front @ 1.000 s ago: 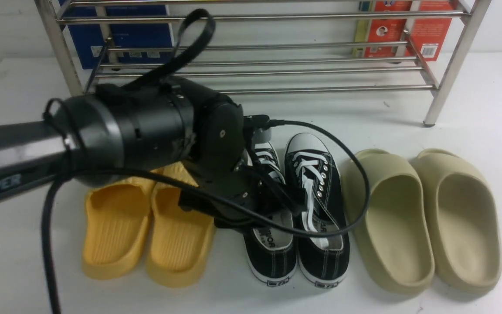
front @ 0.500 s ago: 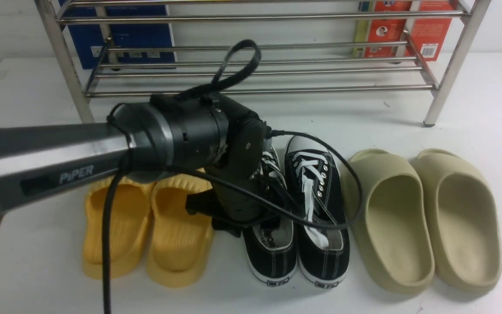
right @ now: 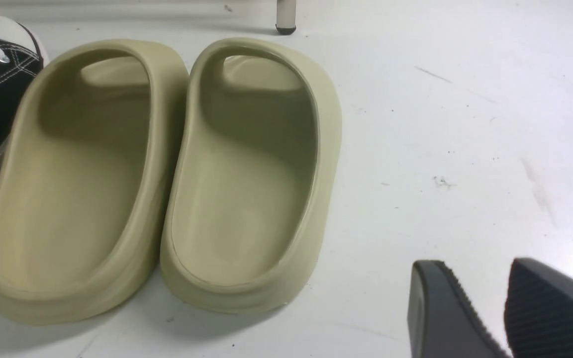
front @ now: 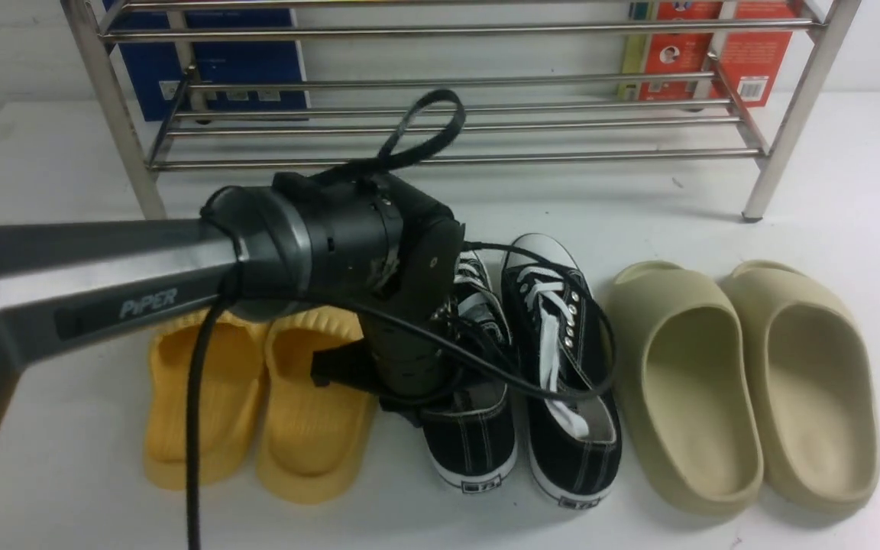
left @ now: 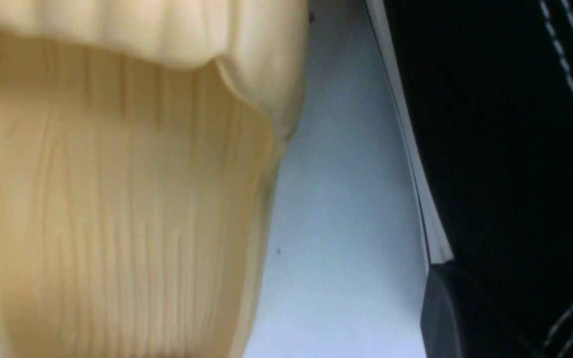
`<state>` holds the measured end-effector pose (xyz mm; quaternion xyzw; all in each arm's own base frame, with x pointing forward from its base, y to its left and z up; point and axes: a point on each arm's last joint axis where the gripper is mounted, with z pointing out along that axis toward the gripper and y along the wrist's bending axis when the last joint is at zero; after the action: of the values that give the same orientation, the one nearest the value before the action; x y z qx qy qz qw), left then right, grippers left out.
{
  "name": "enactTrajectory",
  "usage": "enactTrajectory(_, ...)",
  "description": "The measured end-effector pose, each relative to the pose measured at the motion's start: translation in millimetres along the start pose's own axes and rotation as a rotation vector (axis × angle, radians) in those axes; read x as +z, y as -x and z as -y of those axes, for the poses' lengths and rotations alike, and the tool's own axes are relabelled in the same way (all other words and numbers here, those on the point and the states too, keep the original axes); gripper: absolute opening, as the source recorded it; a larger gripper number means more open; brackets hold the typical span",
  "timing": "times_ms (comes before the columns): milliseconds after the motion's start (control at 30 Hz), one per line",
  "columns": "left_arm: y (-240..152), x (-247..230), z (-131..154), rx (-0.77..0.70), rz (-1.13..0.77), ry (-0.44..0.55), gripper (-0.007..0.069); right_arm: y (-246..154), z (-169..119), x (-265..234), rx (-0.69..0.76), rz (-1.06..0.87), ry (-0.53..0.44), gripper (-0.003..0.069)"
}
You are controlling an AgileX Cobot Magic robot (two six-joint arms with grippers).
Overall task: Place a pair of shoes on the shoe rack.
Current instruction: Use the left arm to grab the shoe closest to it, then use the left arm to put a shoe into the shoe rack
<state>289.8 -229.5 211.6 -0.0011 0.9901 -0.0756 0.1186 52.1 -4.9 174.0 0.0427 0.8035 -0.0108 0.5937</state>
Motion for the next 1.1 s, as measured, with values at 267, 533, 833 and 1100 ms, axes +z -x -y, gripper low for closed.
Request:
enactTrajectory(267,-5,-81,-7,0.014,0.145,-0.105,-0.0013,0,0,0,0.000,0.000,0.000,0.0239)
enactTrajectory(533,28,-91,-43,-0.069,0.221,-0.045,-0.0013,0,0,0,0.000,0.000,0.000,0.0239)
enactTrajectory(833,89,-63,-74,-0.111,0.265,0.016,-0.0013,0,0,0,0.000,0.000,0.000,0.0239)
enactTrajectory(1100,141,-34,-75,-0.107,0.290,0.035,-0.0013,0,0,0,0.000,0.000,0.000,0.0239)
